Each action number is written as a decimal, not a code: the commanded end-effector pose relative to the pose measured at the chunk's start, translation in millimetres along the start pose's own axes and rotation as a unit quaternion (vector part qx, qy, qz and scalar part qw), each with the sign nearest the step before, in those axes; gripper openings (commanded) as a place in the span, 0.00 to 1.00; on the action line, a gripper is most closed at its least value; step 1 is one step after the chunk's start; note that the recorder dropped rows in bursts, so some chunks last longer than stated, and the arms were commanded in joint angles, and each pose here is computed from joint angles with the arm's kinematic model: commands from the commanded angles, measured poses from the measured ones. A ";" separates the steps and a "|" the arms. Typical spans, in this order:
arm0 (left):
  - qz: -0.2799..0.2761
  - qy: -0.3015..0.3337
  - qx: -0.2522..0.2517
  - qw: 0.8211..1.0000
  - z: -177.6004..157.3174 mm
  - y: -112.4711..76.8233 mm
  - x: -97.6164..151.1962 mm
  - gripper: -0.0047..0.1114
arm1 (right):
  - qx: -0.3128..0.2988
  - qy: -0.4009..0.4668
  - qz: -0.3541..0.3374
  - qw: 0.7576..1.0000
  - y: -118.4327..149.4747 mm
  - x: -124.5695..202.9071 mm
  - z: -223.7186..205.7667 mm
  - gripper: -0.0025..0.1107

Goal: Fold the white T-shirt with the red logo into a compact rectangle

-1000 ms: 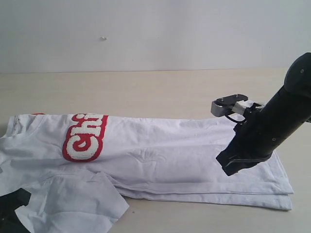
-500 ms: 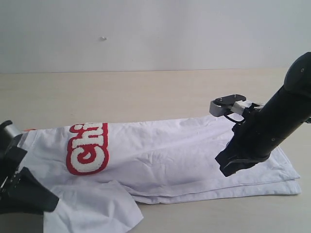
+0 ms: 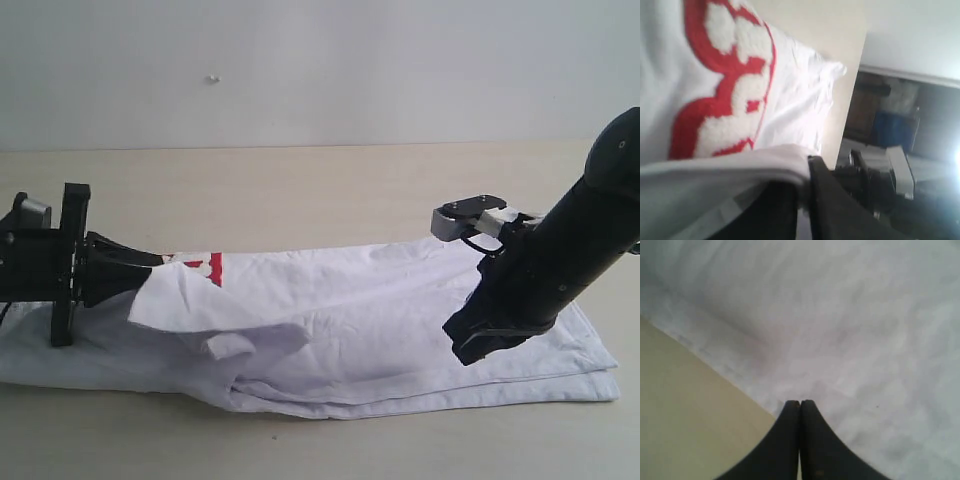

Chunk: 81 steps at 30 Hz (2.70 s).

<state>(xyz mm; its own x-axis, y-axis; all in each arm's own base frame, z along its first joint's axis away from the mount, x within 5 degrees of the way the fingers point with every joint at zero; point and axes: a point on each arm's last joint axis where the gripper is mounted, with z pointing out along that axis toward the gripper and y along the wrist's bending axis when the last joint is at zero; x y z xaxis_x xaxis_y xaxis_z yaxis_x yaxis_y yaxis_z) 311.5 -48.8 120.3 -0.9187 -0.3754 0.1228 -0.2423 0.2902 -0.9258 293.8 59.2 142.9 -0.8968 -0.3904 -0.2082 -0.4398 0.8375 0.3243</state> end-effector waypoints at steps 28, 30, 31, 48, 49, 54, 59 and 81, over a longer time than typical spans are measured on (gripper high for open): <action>0.071 0.139 -0.065 0.986 -8.6 25.3 22.8 0.04 | 0.003 -0.010 -0.005 1.000 0.2 -2.3 -4.0 0.02; 0.074 0.119 -0.098 0.985 -0.7 30.7 23.8 0.04 | 0.003 -0.009 -0.005 1.000 0.3 -2.1 -4.0 0.02; 0.075 0.111 -0.108 0.985 2.0 32.7 24.8 0.04 | 0.003 -0.009 -0.005 1.000 0.3 -2.1 -4.0 0.02; 0.122 0.057 -0.121 0.983 61.0 17.6 44.1 0.04 | 0.005 -0.013 -0.004 1.000 -0.1 -2.8 -4.0 0.02; 0.122 0.057 -0.118 0.984 60.6 15.8 44.4 0.04 | 0.005 -0.013 -0.004 1.000 -0.1 -2.8 -4.0 0.02; 0.137 0.038 -0.112 0.984 56.0 2.6 43.4 0.04 | 0.005 -0.013 -0.004 1.000 -0.1 -2.8 -4.0 0.02; 0.151 -0.015 -0.132 0.980 50.5 -8.3 34.5 0.04 | 0.005 -0.013 -0.004 1.000 -0.1 -2.8 -4.0 0.02; 0.394 -0.010 -0.158 0.906 43.9 -77.1 0.0 0.04 | 0.003 -0.012 -0.002 1.000 0.3 -2.6 -4.0 0.02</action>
<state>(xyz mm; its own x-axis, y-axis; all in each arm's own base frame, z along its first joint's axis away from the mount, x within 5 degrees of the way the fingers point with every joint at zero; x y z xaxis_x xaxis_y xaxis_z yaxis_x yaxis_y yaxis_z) 351.2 -110.8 166.4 -0.8798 -0.1698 -0.4440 0.2264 0.6717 -0.7054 294.6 59.1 142.9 -0.8973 -0.3860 -0.2143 -0.4379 0.8400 0.3205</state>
